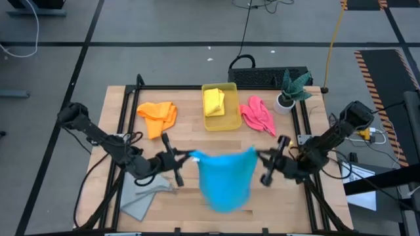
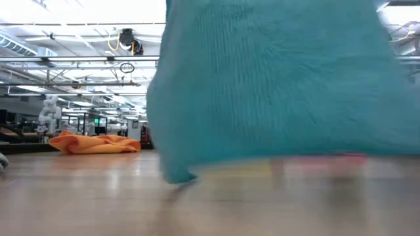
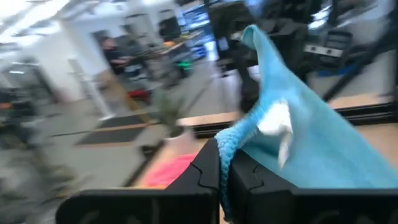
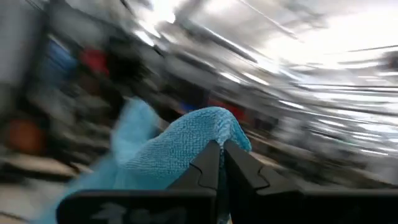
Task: Fold microfiber towels
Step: Fold the blue microfiber towel
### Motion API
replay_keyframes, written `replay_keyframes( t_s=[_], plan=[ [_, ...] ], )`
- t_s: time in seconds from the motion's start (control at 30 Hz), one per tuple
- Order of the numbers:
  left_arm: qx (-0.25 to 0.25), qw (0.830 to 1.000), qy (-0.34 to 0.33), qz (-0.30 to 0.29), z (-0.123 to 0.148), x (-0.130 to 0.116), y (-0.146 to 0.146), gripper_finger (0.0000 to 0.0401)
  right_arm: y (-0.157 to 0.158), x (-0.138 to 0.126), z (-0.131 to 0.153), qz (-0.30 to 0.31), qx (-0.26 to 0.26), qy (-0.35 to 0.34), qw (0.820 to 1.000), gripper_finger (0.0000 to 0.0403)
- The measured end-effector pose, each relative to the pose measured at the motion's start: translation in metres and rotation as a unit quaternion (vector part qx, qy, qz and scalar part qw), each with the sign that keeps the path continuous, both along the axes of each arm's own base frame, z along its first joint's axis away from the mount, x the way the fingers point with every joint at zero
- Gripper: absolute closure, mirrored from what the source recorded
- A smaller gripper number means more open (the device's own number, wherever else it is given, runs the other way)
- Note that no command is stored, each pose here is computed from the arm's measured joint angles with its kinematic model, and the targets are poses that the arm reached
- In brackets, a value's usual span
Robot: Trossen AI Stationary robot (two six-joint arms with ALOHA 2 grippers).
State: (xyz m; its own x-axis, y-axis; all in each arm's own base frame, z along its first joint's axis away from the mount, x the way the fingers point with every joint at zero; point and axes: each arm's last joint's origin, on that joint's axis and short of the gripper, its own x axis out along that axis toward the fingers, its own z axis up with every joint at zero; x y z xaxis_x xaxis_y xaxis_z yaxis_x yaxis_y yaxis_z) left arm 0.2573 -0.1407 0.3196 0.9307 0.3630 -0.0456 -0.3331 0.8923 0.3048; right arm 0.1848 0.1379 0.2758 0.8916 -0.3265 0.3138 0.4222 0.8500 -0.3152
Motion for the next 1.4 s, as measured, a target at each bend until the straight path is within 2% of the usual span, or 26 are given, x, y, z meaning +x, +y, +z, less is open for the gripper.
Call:
replay_keyframes(
  t_s=[0.1,0.2,0.27,0.4,0.47,0.53,0.73,0.83,0.93,1.03,1.13,1.3,1.4],
  plan=[
    [0.028,0.999,0.015,0.043,-0.001,0.007,0.015,0.0396,-0.013,0.003,0.003,-0.068,-0.037,0.029,0.997,0.0399],
    [0.049,0.996,0.011,0.07,0.003,0.012,0.027,0.0394,-0.022,0.007,0.006,-0.104,-0.072,0.044,0.991,0.0399],
    [0.085,0.993,0.023,0.076,0.005,0.014,0.031,0.0398,-0.027,0.009,0.007,-0.127,-0.102,0.059,0.985,0.0399],
    [0.149,0.985,0.057,0.07,0.004,0.013,0.03,0.0395,-0.028,0.01,0.006,-0.142,-0.144,0.081,0.976,0.0399],
    [0.159,0.983,0.071,0.061,0.001,0.012,0.026,0.0398,-0.025,0.009,0.004,-0.133,-0.145,0.084,0.977,0.0401],
    [0.143,0.986,0.076,0.032,-0.004,0.01,0.021,0.0398,-0.021,0.008,-0.003,-0.112,-0.133,0.089,0.981,0.0401],
    [0.059,0.986,0.102,-0.12,-0.019,0.0,-0.004,0.0398,0.0,-0.002,-0.042,-0.012,-0.081,0.139,0.987,0.0401],
    [0.011,0.972,0.131,-0.193,-0.028,-0.006,-0.017,0.0394,0.007,-0.009,-0.064,0.061,-0.036,0.164,0.984,0.0401],
    [-0.015,0.955,0.173,-0.241,-0.045,-0.005,-0.03,0.0397,0.005,-0.015,-0.089,0.145,0.013,0.195,0.97,0.0401],
    [-0.041,0.945,0.205,-0.253,-0.067,0.005,-0.04,0.0396,-0.006,-0.018,-0.115,0.181,0.089,0.225,0.953,0.04],
    [-0.052,0.938,0.243,-0.241,-0.098,0.017,-0.049,0.0392,-0.013,-0.019,-0.136,0.201,0.137,0.26,0.935,0.0393],
    [-0.089,0.922,0.295,-0.235,-0.144,0.03,-0.06,0.0397,-0.004,-0.01,-0.155,0.26,0.16,0.316,0.898,0.0371],
    [-0.118,0.915,0.303,-0.237,-0.158,0.033,-0.064,0.039,0.006,0.0,-0.162,0.276,0.155,0.34,0.886,0.035]
  ],
)
